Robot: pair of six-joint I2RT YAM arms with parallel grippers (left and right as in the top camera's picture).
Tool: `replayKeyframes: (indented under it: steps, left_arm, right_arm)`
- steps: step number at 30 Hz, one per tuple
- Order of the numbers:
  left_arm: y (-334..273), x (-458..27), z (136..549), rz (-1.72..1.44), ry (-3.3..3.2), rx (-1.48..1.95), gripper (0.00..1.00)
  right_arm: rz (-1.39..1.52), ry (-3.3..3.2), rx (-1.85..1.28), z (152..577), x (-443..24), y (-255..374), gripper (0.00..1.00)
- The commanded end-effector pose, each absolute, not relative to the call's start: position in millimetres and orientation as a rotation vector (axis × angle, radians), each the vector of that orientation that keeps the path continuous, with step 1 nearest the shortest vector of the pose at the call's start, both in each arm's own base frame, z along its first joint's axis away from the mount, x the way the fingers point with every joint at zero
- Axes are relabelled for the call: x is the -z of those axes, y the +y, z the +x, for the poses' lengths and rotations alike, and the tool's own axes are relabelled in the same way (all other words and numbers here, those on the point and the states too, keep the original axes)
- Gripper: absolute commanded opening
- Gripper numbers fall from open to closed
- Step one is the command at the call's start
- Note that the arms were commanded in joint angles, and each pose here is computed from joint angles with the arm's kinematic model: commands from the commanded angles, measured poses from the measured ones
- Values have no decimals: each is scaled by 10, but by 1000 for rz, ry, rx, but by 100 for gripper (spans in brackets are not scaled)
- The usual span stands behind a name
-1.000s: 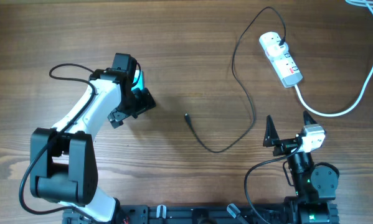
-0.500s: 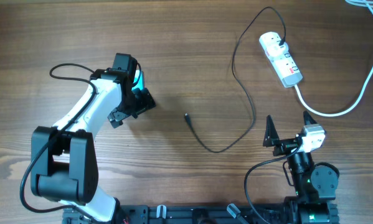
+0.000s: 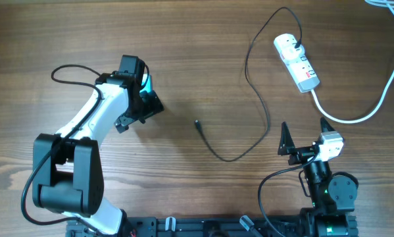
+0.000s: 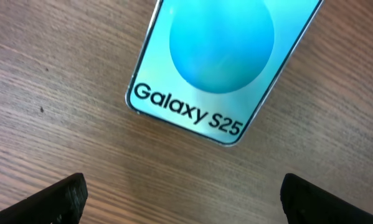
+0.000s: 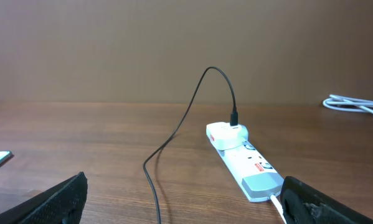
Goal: Plug charger to phone and switch on socket
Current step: 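Lower the left gripper over the Galaxy S25 phone's bottom edge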
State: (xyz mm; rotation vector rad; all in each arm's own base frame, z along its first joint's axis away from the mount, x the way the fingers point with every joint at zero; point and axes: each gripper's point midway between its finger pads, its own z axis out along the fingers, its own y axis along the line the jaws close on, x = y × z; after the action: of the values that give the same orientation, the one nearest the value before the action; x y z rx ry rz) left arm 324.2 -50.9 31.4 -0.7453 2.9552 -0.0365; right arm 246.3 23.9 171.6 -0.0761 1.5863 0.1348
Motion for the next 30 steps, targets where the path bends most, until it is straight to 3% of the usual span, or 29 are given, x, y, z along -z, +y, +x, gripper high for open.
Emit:
replayKeyframes:
  steps: [1, 20, 30]
  left_arm:
    - [-474, -264, 3273, -730, 2942, -5, 100]
    - [-338, -311, 3543, -716, 2807, -86, 100]
    - [-333, -30, 3532, -723, 2858, -121, 100]
  right_arm:
    - [-80, 1576, -125, 2462, -1737, 229, 100]
    - [-80, 1576, -125, 2462, -1736, 228, 100]
    - [-80, 1576, -124, 2462, -1736, 227, 100]
